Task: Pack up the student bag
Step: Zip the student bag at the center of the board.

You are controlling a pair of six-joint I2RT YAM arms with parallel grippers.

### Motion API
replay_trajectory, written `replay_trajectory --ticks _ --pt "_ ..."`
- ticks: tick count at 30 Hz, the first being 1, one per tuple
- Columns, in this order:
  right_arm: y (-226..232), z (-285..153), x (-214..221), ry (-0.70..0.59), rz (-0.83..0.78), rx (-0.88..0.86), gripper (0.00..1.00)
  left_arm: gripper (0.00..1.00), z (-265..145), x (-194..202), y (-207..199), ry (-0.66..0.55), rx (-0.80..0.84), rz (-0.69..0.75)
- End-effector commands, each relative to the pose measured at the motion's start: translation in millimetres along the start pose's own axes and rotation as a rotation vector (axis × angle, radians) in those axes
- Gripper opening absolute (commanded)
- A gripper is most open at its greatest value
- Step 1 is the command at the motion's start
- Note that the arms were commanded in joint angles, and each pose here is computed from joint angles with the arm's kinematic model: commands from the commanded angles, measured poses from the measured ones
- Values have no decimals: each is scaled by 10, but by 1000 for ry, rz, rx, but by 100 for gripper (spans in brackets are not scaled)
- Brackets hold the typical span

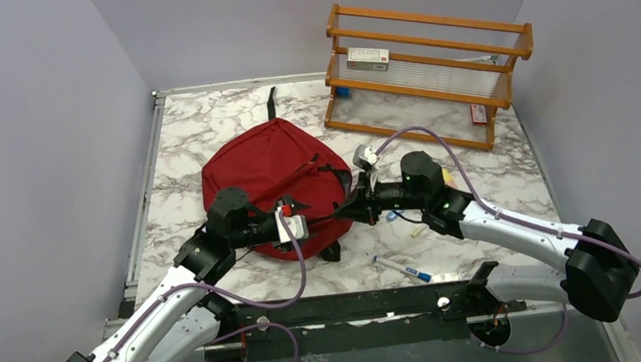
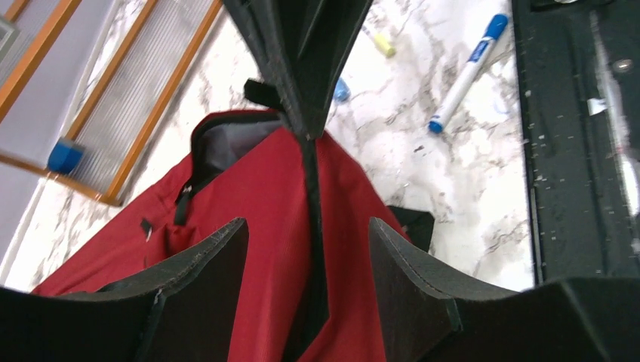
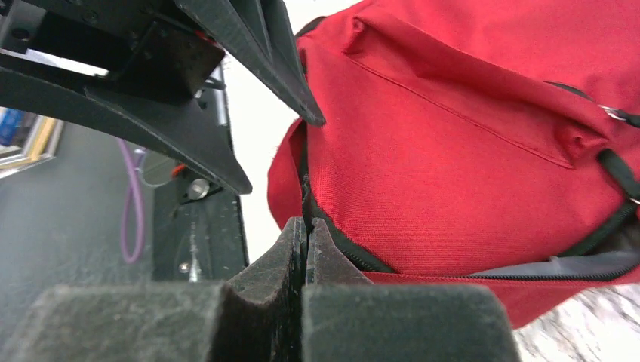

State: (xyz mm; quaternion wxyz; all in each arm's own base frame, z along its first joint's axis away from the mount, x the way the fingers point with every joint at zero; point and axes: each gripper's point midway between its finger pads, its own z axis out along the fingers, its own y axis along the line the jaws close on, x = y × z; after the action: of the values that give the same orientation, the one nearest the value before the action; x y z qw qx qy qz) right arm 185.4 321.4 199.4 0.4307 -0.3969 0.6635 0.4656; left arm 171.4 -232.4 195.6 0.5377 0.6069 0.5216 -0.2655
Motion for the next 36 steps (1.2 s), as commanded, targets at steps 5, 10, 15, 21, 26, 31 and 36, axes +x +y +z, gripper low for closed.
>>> replay_trajectory --ticks 5,10,15,21,26,31,36 --pt "497 128 -372 -84 23 -195 1 61 -41 -210 -230 -118 62 2" --pt "621 269 -362 -78 37 -228 1 55 -58 -155 -268 -109 52 -27" --pt "553 300 -393 -89 25 -185 1 33 -38 -14 -352 -62 87 -61" --pt "374 256 -352 -92 22 -68 1 5 -51 55 -425 -21 131 -71" --pt "267 230 -311 -80 4 -6 1 0 -54 77 -456 -8 146 -87" --pt "16 148 -292 -76 -12 147 1 0 -102 151 -433 36 113 -97" --pt "-286 -3 -258 -63 -26 326 1 0 -162 204 -406 73 79 -83"
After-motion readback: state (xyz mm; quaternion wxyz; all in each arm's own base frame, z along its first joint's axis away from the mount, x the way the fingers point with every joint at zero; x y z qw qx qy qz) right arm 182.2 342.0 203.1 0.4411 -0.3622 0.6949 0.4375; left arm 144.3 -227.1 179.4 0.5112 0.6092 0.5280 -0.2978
